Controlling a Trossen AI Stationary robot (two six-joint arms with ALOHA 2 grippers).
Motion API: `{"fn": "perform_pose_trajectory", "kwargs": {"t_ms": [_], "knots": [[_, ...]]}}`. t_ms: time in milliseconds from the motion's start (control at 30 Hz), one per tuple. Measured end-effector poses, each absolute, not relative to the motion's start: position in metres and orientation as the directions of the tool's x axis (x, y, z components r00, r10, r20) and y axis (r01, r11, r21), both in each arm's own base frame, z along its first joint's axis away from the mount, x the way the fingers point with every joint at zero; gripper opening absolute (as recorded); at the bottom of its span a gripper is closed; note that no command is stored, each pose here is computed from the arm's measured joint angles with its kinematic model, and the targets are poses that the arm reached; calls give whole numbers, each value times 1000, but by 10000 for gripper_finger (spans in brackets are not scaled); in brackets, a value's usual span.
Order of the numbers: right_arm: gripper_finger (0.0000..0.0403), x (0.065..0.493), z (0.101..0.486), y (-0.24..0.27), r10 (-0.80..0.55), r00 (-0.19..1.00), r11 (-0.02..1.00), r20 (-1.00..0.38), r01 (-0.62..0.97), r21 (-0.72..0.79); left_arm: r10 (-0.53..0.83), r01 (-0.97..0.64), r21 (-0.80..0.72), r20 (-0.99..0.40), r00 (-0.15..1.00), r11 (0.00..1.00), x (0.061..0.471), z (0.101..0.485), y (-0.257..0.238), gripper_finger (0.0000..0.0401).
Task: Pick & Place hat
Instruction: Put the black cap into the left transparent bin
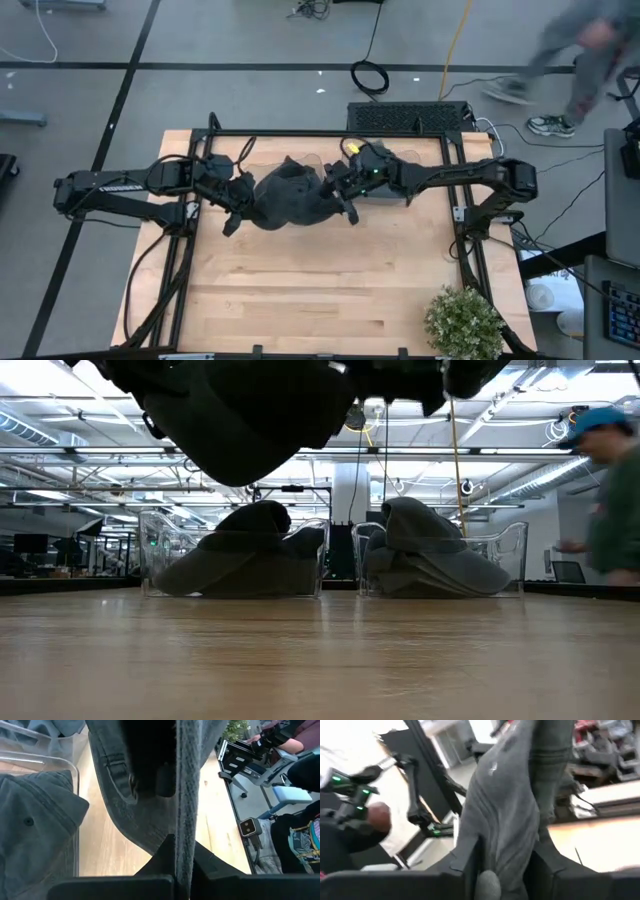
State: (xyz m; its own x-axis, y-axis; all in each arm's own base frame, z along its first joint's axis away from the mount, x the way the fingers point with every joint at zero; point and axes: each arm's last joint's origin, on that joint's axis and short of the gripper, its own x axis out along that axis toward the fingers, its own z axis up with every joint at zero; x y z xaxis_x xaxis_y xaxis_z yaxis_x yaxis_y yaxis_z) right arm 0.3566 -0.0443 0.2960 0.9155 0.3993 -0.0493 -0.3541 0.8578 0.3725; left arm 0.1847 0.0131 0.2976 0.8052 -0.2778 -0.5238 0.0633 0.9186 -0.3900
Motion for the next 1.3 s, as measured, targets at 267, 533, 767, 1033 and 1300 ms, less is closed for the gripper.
{"fn": "perform_pose_trajectory", "kwargs": {"t_ms": [267,533,767,1033,1300], "knots": [[21,381,278,-45,541,841,789,-18,-500,358,-259,34,-394,-533,805,918,186,296,14,17],[1,374,294,-46,440,898,851,4,-418,317,-22,-106,-229,-496,868,968,175,319,20,137],[1,375,302,-40,67,997,929,34,-75,362,386,-402,18,-319,865,916,151,360,29,201],[0,398,291,-13,-190,948,949,254,112,294,573,-564,109,-218,790,819,143,370,33,217],[0,442,256,-24,-244,955,932,169,182,314,589,-578,122,-228,775,807,146,368,34,203]]}}
